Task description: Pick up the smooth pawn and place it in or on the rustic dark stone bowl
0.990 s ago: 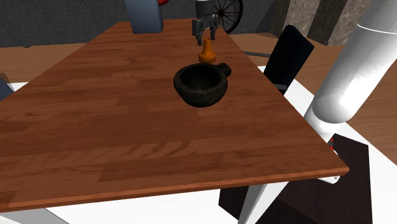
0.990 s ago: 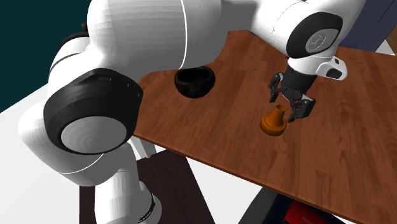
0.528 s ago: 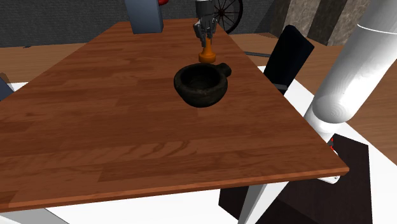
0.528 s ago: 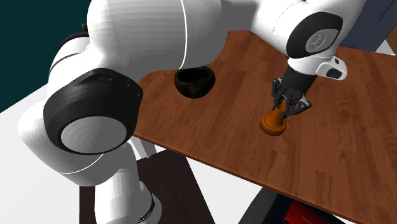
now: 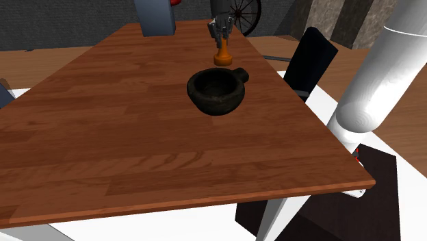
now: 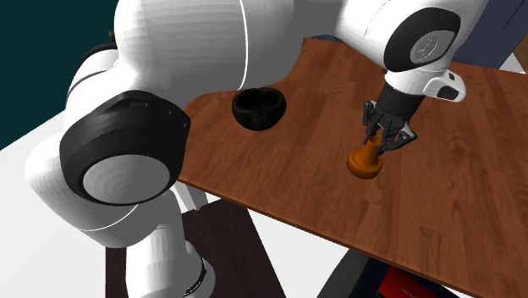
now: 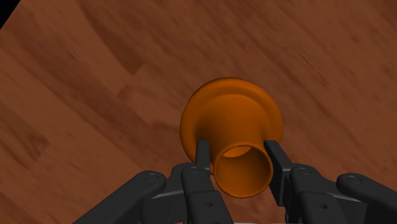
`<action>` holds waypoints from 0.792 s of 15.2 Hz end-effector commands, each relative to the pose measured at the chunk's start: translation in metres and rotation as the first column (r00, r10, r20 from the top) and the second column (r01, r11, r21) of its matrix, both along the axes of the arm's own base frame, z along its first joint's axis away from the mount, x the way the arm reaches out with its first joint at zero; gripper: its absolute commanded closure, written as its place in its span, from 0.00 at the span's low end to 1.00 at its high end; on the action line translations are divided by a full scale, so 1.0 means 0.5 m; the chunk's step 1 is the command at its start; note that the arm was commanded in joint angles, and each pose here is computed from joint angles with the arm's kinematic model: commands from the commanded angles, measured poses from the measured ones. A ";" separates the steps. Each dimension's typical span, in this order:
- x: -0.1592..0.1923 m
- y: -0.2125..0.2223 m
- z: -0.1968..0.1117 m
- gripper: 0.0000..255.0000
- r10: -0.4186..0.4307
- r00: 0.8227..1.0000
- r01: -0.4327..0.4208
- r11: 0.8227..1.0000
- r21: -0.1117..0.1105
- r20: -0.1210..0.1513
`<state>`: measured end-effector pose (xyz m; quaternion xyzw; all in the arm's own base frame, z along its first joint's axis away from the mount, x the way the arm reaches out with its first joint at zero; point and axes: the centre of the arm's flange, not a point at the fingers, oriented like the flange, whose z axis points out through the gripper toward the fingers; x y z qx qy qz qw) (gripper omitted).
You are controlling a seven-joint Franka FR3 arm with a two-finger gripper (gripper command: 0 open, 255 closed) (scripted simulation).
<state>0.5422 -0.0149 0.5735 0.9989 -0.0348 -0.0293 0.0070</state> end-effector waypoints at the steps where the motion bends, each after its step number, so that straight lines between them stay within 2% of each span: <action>1: -0.001 0.000 0.022 1.00 0.000 1.000 0.000 1.000 0.000 0.000; 12: -0.001 0.000 0.138 1.00 0.000 1.000 0.000 1.000 0.000 0.000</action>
